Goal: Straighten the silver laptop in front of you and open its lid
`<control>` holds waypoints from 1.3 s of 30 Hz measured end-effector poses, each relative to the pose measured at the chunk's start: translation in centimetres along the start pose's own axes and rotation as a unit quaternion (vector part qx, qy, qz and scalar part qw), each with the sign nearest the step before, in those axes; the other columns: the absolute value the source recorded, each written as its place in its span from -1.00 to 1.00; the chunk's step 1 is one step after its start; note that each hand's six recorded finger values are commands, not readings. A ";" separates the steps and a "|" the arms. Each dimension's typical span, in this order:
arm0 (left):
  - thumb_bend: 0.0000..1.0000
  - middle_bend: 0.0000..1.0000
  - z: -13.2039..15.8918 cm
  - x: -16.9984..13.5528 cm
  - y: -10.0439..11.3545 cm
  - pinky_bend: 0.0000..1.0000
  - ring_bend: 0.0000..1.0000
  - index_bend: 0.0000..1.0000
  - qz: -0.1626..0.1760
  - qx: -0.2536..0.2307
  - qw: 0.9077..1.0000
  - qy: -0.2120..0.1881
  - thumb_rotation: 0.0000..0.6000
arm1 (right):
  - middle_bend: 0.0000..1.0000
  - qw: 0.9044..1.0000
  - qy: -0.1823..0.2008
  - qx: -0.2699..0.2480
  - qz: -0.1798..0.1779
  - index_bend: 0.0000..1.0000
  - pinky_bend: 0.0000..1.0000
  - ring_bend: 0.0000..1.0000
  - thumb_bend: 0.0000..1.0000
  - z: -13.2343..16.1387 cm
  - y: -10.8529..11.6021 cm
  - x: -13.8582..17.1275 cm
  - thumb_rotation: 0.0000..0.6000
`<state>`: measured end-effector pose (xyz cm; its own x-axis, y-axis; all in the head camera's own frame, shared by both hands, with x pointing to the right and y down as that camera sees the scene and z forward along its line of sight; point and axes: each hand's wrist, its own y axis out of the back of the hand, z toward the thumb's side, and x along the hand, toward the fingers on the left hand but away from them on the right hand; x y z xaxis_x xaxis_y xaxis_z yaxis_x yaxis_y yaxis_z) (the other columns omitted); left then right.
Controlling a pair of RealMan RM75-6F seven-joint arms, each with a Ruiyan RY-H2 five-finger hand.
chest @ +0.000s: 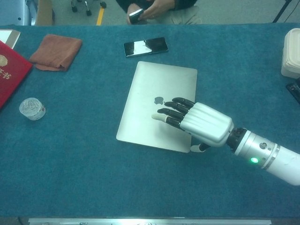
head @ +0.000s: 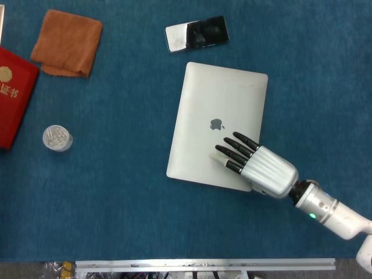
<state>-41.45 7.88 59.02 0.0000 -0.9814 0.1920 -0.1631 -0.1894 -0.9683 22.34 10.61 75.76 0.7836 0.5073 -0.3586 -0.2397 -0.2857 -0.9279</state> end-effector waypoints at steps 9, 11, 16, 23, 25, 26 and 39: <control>-0.72 -1.00 -0.3 -0.2 0.2 -1.00 -1.00 -0.74 0.005 -0.001 1.000 0.000 1.00 | -0.81 1.000 0.004 -0.005 -0.015 -1.00 -0.83 -1.00 -0.90 1.2 0.5 -1.7 1.00; -0.72 -1.00 -0.4 -0.2 0.2 -1.00 -1.00 -0.74 0.004 -0.002 1.000 0.001 1.00 | -0.81 1.000 0.006 -0.004 -0.018 -1.00 -0.83 -1.00 -0.90 1.5 0.6 -2.1 1.00; -0.72 -1.00 -0.5 -0.2 0.3 -1.00 -1.00 -0.74 0.007 -0.005 1.000 0.000 1.00 | -0.81 1.000 0.007 -0.007 -0.026 -1.00 -0.83 -1.00 -0.90 2.3 0.9 -3.3 1.00; -0.72 -1.00 -0.4 -0.2 0.5 -1.00 -1.00 -0.74 0.008 -0.006 1.000 -0.004 1.00 | -0.81 0.999 0.007 -0.006 -0.038 -1.00 -0.83 -1.00 -0.90 3.2 1.2 -5.0 1.00; -0.72 -1.00 -0.4 -0.2 0.5 -1.00 -1.00 -0.74 0.008 -0.006 1.000 -0.004 1.00 | -0.81 0.999 0.006 -0.006 -0.040 -1.00 -0.83 -1.00 -0.90 3.3 1.3 -5.5 1.00; -0.72 -1.00 -0.4 -0.2 0.6 -1.00 -1.00 -0.74 0.008 -0.007 1.000 -0.004 1.00 | -0.81 0.999 0.005 -0.006 -0.041 -1.00 -0.83 -1.00 -0.90 3.4 1.3 -5.7 1.00; -0.72 -1.00 -0.6 -0.1 0.9 -1.00 -1.00 -0.74 0.013 -0.008 1.000 -0.004 1.00 | -0.81 0.998 -0.004 -0.014 -0.062 -1.00 -0.83 -1.00 -0.90 4.6 2.0 -8.5 1.00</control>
<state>-42.19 7.85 58.19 0.0030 -0.9863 0.1648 -0.1781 -0.1627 -0.9705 12.61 9.45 76.53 0.8021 0.5456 -0.2428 -0.1254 -0.2437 -0.9617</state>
